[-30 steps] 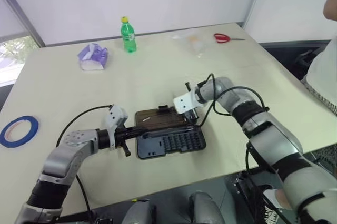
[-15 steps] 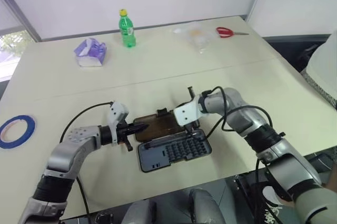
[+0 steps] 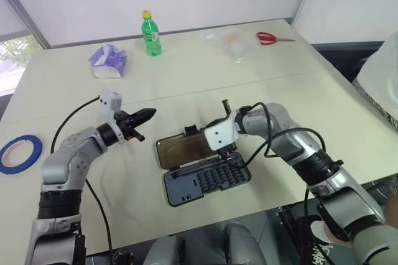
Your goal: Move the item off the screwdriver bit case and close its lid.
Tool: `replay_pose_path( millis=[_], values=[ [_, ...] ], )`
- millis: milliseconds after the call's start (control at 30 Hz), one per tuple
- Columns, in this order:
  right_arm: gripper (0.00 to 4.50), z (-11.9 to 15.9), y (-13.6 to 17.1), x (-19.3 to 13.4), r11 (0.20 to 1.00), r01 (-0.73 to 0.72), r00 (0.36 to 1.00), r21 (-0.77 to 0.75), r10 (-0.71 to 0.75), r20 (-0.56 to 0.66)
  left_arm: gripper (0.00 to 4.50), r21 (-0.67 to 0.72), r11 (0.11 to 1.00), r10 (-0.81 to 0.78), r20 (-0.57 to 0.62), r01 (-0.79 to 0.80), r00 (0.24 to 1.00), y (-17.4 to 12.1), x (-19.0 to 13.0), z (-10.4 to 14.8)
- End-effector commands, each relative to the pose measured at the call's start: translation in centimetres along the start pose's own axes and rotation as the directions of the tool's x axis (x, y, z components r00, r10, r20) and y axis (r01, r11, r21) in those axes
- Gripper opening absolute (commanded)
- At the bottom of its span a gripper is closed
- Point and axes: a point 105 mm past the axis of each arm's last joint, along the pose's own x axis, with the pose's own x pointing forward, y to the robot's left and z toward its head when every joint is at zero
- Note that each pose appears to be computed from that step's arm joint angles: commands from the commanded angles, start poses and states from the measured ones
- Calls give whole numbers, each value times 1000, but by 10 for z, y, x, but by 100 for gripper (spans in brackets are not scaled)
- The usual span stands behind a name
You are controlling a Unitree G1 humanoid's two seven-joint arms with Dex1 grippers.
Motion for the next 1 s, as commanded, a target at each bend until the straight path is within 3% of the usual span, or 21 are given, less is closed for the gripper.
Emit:
replay_pose_path(
  millis=[33, 200, 400, 767, 1000],
  values=[
    [13, -2, -20, -17, 996, 85, 996, -5, -85, -19, 0, 45, 999, -14, -33, 16, 999, 0, 2, -7],
    [13, 0, -23, -23, 995, 99, 995, -1, -99, -20, 0, 85, 993, -72, -148, 85, 986, -7, 9, -37],
    [13, 4, -25, -27, 994, 113, 993, 9, -113, -19, 0, 90, 986, -122, -207, 143, 971, -12, 17, -55],
    [13, 5, -28, -31, 991, 132, 991, 27, -131, -25, 0, 54, 978, -189, -172, 201, 967, -20, 24, -52],
    [13, -5, -51, -54, 948, 227, 974, 221, -224, -39, 0, 16, 967, -247, -160, 253, 956, -31, 24, -47]
  ],
)
